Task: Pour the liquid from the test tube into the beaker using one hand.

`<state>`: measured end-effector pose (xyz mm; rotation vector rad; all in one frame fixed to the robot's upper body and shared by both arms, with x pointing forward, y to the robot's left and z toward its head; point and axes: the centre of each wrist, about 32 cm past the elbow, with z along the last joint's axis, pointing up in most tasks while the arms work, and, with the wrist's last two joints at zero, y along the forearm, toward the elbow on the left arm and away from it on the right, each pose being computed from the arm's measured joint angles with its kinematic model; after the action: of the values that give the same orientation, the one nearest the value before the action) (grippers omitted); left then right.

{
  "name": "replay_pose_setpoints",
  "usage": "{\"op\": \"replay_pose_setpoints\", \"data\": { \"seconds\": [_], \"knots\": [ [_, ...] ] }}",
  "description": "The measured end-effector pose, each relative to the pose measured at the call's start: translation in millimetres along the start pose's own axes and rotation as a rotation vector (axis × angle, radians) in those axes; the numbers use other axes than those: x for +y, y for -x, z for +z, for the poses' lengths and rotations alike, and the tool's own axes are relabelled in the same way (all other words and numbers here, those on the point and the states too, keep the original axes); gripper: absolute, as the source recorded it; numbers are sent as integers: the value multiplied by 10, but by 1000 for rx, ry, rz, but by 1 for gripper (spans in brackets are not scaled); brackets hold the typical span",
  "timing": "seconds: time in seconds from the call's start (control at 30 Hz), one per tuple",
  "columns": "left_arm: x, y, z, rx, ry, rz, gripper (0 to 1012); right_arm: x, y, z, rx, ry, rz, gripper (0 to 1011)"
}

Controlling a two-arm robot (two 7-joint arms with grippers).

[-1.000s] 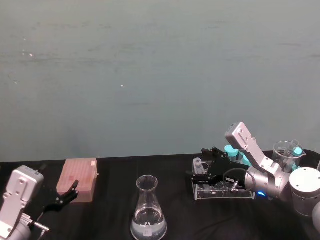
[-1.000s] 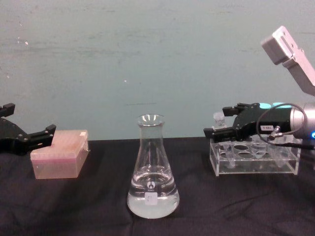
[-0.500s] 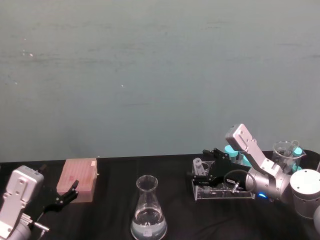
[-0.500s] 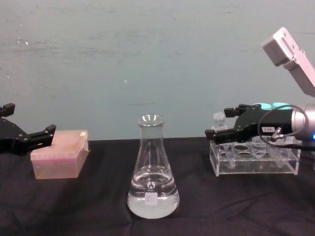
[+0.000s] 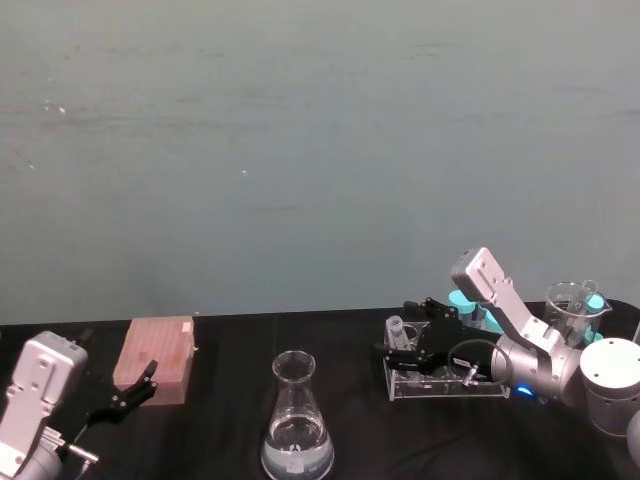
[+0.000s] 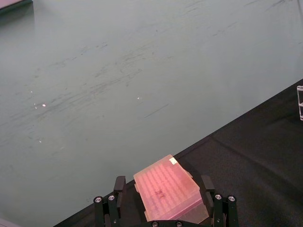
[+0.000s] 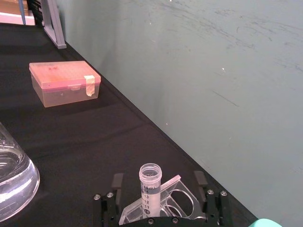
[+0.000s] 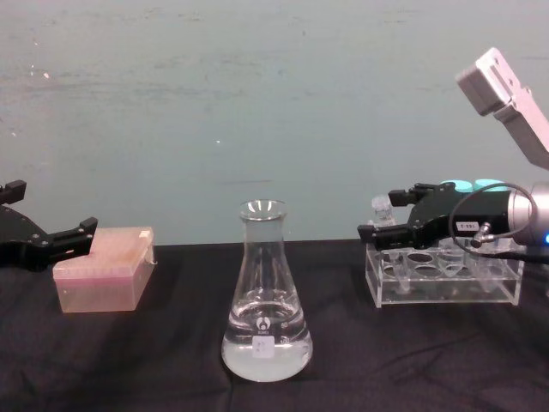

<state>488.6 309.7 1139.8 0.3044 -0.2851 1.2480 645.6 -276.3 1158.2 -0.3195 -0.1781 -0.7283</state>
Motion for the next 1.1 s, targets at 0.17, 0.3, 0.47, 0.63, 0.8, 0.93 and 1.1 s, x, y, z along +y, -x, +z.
{"op": "replay_pose_setpoints", "data": {
  "seconds": [0.17,0.3,0.47,0.63,0.8,0.93,1.1],
  "knots": [
    [0,0,0,0,0,0,1000,2,1,0,0,0,1,818],
    [0,0,0,0,0,0,1000,2,0,1,0,-1,1,711],
    [0,0,0,0,0,0,1000,4,0,2,1,-1,1,552],
    [0,0,0,0,0,0,1000,4,-1,2,1,-1,2,408],
    [0,0,0,0,0,0,1000,3,-1,2,1,0,3,252],
    [0,0,0,0,0,0,1000,3,-1,2,1,-1,3,213],
    [0,0,0,0,0,0,1000,3,-1,2,1,-1,3,213]
  ]
}}
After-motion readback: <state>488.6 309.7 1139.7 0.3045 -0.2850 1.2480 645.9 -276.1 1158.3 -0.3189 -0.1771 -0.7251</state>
